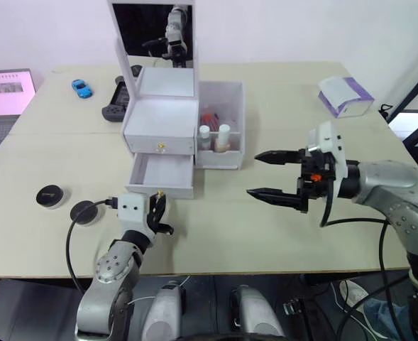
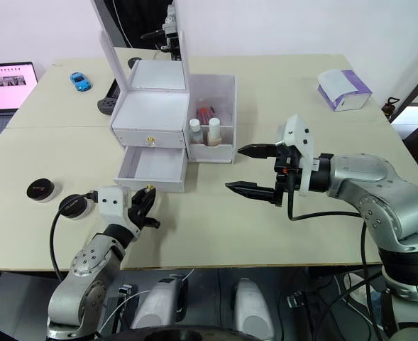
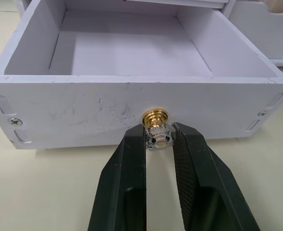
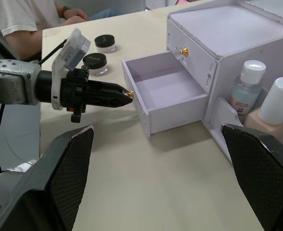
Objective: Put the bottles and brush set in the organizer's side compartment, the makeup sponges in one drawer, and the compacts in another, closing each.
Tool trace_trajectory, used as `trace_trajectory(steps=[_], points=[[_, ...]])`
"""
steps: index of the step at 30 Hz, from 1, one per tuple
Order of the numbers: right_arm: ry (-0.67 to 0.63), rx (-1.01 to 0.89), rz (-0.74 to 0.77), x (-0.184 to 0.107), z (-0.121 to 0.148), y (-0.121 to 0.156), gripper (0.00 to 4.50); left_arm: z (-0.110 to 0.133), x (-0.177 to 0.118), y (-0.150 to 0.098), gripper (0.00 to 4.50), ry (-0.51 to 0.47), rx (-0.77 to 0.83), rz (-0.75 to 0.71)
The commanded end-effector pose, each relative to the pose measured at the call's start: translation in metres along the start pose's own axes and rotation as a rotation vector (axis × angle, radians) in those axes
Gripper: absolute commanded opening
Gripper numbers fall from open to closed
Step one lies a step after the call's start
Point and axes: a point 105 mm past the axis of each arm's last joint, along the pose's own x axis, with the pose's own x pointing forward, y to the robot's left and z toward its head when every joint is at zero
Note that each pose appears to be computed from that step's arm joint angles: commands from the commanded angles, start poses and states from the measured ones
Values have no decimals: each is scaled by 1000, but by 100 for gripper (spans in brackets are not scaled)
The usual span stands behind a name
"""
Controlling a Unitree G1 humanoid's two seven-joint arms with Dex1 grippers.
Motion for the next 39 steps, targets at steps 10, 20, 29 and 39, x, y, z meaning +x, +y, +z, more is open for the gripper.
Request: trace_trajectory(steps=[10, 20, 29, 39], points=[[-25, 18, -5, -9, -4, -2, 450, 39, -33, 12, 448, -87, 18, -56], [-65, 45, -269, -65, -47, -40, 450, 68, -90, 107, 448, -105, 272, -47], [24, -37, -515, -108, -83, -83, 450, 75, -148, 235, 448, 36, 298, 175], [62, -50, -600, -139, -96, -105, 450, 68, -185, 270, 448, 96, 250, 182]])
